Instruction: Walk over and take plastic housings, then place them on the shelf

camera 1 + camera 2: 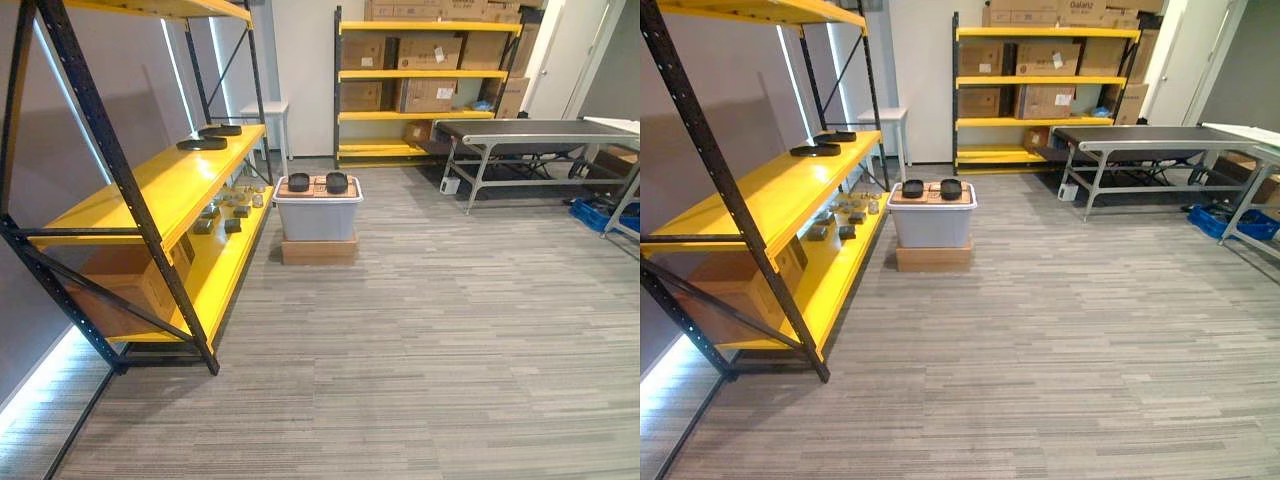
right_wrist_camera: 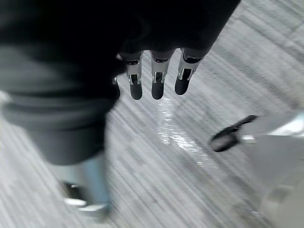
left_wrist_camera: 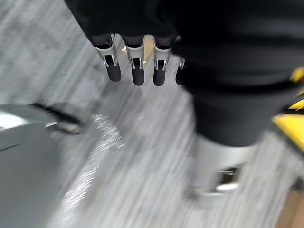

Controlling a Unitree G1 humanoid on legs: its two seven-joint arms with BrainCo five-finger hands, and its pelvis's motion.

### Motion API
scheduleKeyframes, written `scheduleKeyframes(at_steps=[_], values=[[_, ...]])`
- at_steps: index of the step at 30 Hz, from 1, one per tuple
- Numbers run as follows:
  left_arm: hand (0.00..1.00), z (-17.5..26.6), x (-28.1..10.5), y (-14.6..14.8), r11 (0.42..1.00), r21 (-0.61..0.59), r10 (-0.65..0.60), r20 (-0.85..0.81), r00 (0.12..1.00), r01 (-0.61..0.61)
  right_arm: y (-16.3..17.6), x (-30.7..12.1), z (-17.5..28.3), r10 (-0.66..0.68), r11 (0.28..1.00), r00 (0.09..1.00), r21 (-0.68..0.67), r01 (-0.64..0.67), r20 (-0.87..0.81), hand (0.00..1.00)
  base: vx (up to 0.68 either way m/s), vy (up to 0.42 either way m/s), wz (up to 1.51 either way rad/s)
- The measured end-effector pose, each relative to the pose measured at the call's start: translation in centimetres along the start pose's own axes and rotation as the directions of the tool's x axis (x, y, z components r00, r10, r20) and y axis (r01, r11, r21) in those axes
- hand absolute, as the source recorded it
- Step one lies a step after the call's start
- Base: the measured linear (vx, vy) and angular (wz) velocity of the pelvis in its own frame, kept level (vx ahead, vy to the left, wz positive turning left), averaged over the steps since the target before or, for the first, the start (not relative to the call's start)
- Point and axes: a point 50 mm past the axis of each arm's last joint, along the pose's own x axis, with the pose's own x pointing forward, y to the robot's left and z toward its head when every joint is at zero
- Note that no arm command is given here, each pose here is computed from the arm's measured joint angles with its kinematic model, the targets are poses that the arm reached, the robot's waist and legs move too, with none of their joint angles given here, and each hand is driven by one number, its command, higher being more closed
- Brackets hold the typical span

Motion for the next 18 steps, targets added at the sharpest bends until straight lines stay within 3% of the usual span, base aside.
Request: scheduleKeyframes(at_steps=[6,18], values=[[0.00,1.6,0.0,1.3,0.999,-0.015,0.045,0.075,0.996,-0.044,0.2,0.3,3.7,0.007,1.000,0.994,-0.019,-0.006,0.105,0.00,0.03,0.004,-0.01],[0.00,0.0,-0.3,-1.7,0.998,-0.063,0.025,0.092,0.995,-0.019,1.9,0.4,3.4,0.034,0.999,0.992,-0.027,-0.031,0.123,0.00,0.00,-0.001,0.00]])
